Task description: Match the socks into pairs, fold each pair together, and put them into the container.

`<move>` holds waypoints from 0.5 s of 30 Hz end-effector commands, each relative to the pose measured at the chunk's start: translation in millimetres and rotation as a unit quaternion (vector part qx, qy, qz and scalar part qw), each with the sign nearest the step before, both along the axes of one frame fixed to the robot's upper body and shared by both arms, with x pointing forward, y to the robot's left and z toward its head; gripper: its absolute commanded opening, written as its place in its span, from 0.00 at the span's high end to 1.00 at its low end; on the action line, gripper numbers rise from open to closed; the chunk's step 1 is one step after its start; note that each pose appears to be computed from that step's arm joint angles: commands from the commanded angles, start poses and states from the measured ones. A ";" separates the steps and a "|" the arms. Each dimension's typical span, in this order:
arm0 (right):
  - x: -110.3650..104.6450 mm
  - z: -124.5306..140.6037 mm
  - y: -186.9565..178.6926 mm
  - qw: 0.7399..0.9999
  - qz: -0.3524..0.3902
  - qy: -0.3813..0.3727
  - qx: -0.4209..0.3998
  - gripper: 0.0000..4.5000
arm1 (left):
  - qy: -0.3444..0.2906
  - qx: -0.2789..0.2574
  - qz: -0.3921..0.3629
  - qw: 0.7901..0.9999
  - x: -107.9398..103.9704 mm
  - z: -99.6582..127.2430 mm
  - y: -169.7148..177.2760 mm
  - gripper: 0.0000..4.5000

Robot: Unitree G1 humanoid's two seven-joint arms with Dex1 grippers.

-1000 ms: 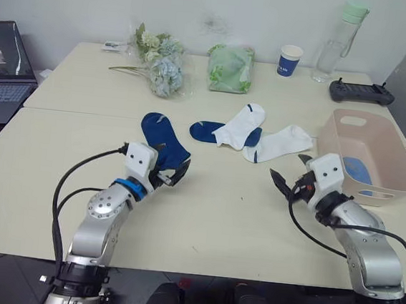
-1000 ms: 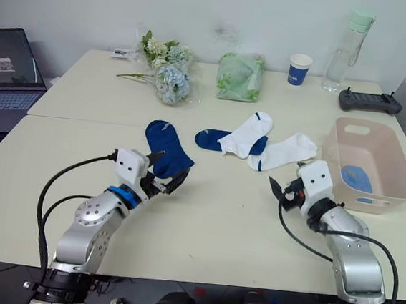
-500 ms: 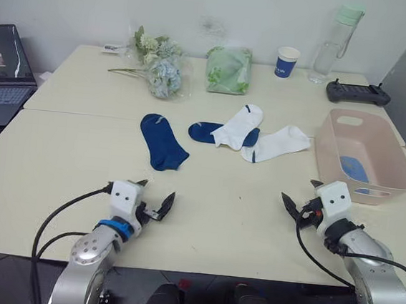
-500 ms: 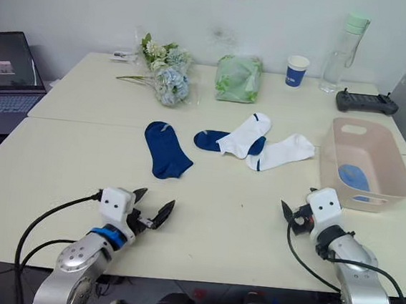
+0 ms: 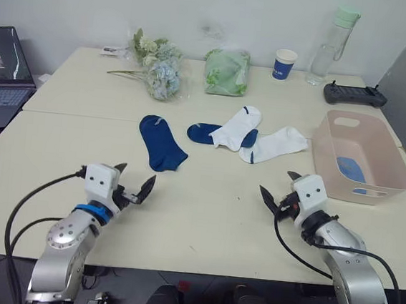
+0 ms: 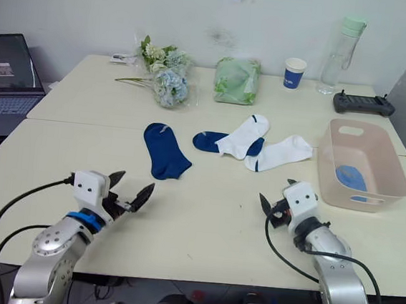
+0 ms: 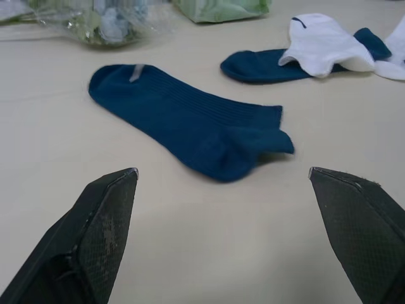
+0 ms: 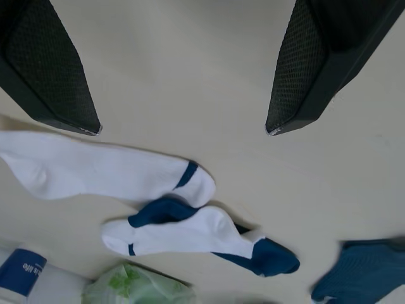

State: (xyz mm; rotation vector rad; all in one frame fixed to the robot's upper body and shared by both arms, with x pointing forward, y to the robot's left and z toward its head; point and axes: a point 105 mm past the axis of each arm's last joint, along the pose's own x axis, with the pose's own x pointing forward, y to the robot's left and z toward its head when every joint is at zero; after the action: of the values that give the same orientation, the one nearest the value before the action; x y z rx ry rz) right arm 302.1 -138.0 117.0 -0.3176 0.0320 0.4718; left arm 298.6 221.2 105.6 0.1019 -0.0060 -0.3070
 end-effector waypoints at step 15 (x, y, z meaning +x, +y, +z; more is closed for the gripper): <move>70.7 -1.7 -1.5 0.999 0.026 0.032 -0.025 0.01 | -0.063 0.005 -0.211 0.975 34.8 37.1 -102.1 0.00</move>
State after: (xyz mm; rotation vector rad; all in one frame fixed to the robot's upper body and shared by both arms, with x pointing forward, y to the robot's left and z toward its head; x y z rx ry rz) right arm 367.1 -146.7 102.7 -0.3492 0.1492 0.5264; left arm 333.6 123.8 131.9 0.1118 -0.0972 -0.7093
